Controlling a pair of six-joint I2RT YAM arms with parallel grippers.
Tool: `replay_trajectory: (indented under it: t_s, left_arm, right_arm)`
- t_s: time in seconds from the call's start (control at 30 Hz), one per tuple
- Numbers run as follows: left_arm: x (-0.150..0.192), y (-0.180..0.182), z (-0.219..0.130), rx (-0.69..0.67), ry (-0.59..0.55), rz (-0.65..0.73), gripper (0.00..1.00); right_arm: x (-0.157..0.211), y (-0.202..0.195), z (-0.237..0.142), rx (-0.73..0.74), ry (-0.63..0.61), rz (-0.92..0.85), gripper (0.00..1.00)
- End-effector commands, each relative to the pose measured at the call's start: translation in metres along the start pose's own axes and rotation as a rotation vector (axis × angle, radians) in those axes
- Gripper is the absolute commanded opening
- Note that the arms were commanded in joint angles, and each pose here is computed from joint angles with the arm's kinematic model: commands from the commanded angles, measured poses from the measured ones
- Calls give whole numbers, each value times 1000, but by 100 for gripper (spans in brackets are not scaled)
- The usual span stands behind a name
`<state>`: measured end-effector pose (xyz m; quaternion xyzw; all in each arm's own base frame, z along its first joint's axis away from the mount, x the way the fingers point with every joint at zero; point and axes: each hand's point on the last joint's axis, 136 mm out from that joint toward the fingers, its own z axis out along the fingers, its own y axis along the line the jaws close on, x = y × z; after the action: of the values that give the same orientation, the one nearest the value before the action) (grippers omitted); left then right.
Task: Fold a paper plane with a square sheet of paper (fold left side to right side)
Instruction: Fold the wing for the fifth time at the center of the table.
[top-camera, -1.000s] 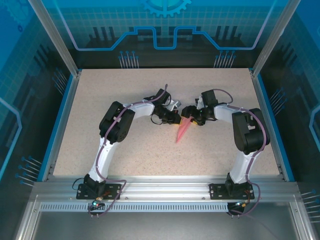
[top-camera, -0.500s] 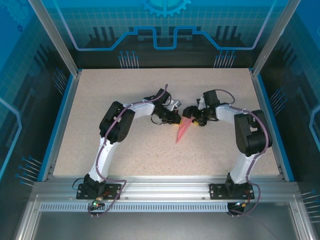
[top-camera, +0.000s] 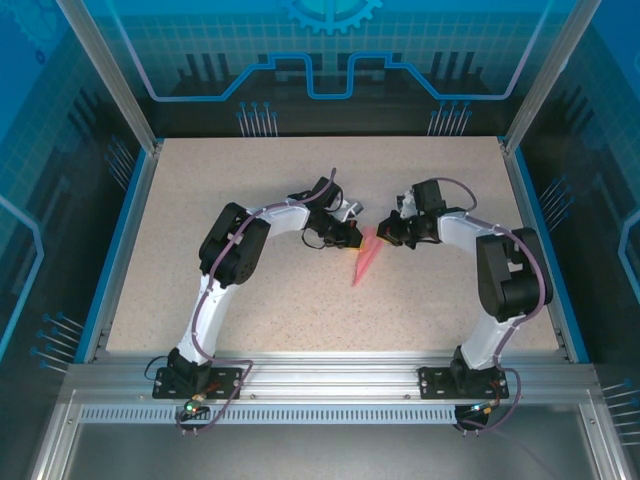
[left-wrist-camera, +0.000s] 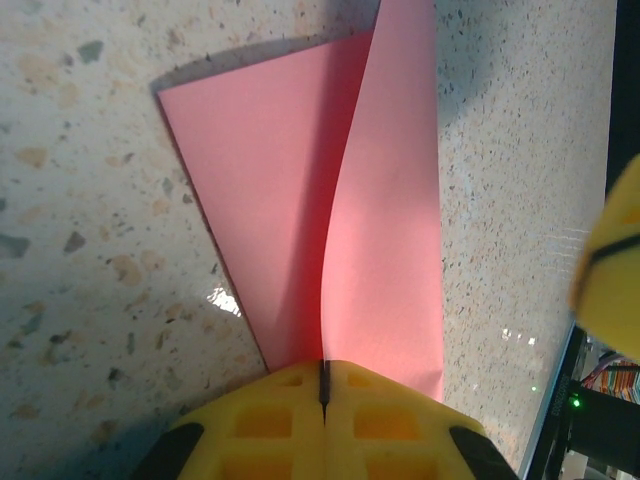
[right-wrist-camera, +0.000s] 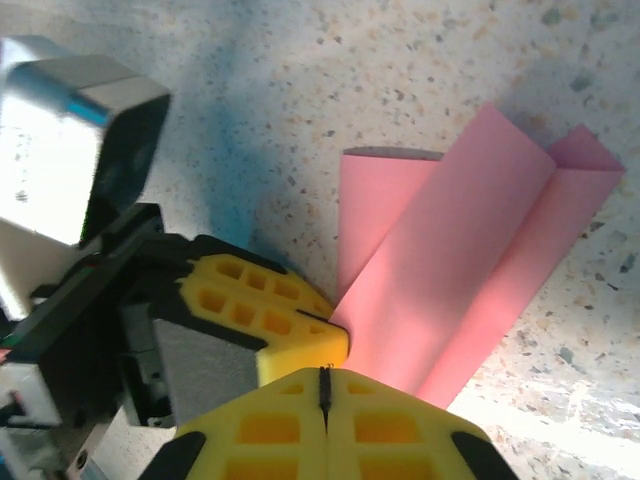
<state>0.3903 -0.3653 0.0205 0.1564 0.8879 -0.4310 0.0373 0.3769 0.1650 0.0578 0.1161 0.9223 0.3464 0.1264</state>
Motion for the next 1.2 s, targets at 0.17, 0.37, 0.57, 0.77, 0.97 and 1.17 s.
replay_trajectory:
  t_s: [0.17,0.37,0.57,0.77,0.97,1.17]
  left_arm:
    - [16,16,14,-58,52,-19,4]
    - [16,17,14,-64,54,-18,4]
    - [16,19,14,-71,57,-16,4]
    - [17,19,14,-75,58,-14,5]
    - [17,18,14,-74,61,-14,5]
    - [16,16,14,-71,61,-15,5]
  right_arm:
    - [-1,-1,19,-1,42,-5,1]
    - [1,-9,23,27,52,-2,1]
    - [4,-18,27,57,66,8,1]
    - [8,-27,29,93,77,16,1]
    - [12,-35,30,121,87,31,1]
    - [22,-49,33,170,111,58,1]
